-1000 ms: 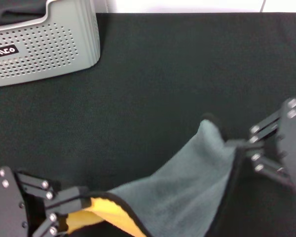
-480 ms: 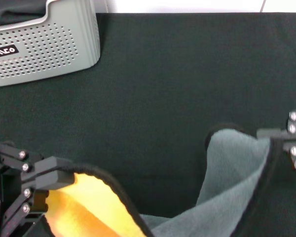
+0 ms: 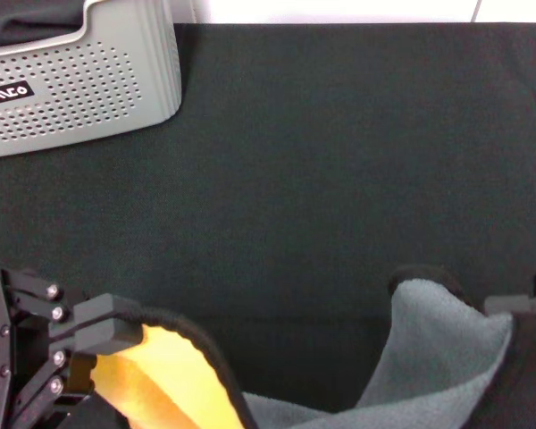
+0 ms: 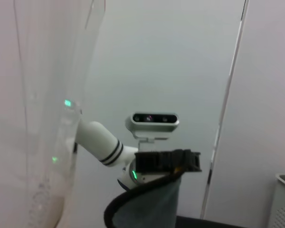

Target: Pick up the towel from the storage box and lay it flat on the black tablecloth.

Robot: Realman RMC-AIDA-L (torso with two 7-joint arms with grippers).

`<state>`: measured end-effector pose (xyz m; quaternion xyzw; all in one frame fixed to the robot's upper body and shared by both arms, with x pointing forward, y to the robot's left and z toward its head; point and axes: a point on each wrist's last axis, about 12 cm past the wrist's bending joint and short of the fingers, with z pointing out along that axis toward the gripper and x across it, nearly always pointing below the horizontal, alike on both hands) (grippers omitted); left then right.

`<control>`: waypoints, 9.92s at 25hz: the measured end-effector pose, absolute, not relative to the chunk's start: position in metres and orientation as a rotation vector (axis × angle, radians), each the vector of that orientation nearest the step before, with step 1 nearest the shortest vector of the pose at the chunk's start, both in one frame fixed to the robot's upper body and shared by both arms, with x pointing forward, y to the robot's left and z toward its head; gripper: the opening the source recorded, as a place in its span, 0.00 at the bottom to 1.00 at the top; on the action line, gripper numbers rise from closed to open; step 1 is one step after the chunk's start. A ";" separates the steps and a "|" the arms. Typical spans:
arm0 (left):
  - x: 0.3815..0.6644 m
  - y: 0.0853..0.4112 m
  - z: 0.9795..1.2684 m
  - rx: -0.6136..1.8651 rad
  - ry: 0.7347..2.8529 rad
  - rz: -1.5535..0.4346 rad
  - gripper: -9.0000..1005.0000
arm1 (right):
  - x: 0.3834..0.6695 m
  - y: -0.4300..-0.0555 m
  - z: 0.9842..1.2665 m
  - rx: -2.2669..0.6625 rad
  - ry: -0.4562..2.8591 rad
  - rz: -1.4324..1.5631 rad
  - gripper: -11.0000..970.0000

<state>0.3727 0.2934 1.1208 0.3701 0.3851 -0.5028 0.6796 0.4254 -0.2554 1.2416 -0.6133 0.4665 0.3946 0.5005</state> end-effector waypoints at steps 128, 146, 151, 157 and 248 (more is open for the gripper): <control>0.552 0.257 1.018 0.688 1.547 -0.014 0.04 | 0.674 -0.161 1.114 -0.971 1.725 0.379 0.06; 0.550 0.255 1.022 0.700 1.493 -0.023 0.04 | 0.669 -0.156 1.113 -1.009 1.706 0.429 0.06; 0.550 0.255 1.022 0.701 1.491 -0.024 0.04 | 0.671 -0.149 1.118 -1.042 1.689 0.426 0.06; 0.550 0.254 1.023 0.700 1.482 -0.027 0.04 | 0.673 -0.147 1.120 -1.046 1.686 0.420 0.06; 0.446 0.260 1.084 0.908 1.271 -1.431 0.62 | 0.480 -0.266 1.168 -1.444 1.199 1.177 0.92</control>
